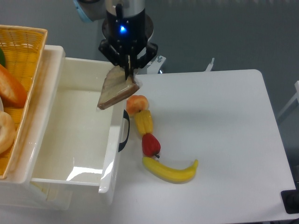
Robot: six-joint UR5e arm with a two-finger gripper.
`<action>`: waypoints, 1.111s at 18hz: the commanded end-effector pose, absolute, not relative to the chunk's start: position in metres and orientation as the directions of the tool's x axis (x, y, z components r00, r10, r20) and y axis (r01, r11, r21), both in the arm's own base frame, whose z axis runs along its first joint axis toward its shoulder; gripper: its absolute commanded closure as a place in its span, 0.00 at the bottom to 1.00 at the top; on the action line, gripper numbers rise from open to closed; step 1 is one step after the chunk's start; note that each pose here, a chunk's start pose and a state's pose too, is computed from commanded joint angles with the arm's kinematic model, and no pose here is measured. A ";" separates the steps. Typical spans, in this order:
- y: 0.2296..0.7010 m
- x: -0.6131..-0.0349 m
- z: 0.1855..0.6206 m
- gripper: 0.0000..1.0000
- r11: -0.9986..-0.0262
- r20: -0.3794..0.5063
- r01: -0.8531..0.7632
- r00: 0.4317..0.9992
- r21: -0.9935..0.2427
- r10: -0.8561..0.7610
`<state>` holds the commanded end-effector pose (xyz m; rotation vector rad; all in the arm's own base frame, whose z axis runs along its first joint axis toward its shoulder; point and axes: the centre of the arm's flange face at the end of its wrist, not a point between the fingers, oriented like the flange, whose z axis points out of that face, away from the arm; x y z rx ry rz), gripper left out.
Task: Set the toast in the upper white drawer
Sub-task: 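Carry the held toast over the fruits toward the open white drawer, then lower the toast into the white drawer, then open the gripper to release the toast and hold above the drawer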
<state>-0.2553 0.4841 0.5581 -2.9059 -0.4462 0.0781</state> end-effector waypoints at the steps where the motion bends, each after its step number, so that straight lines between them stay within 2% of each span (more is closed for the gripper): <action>1: 0.488 -0.256 0.556 1.00 -0.930 -0.020 0.299 0.950 -0.214 0.310; 5: 0.498 -0.252 0.556 1.00 -0.914 -0.022 0.323 0.941 -0.246 0.339; 11: 0.514 -0.243 0.536 0.99 -0.931 -0.018 0.296 0.952 -0.212 0.307; 14: 0.519 -0.240 0.532 0.77 -0.937 -0.018 0.281 0.957 -0.206 0.291; 15: 0.519 -0.240 0.531 0.64 -0.939 -0.017 0.277 0.958 -0.205 0.286; 16: 0.520 -0.240 0.530 0.42 -0.939 -0.018 0.273 0.959 -0.207 0.283; 20: 0.525 -0.240 0.526 0.39 -0.940 -0.021 0.265 0.961 -0.214 0.276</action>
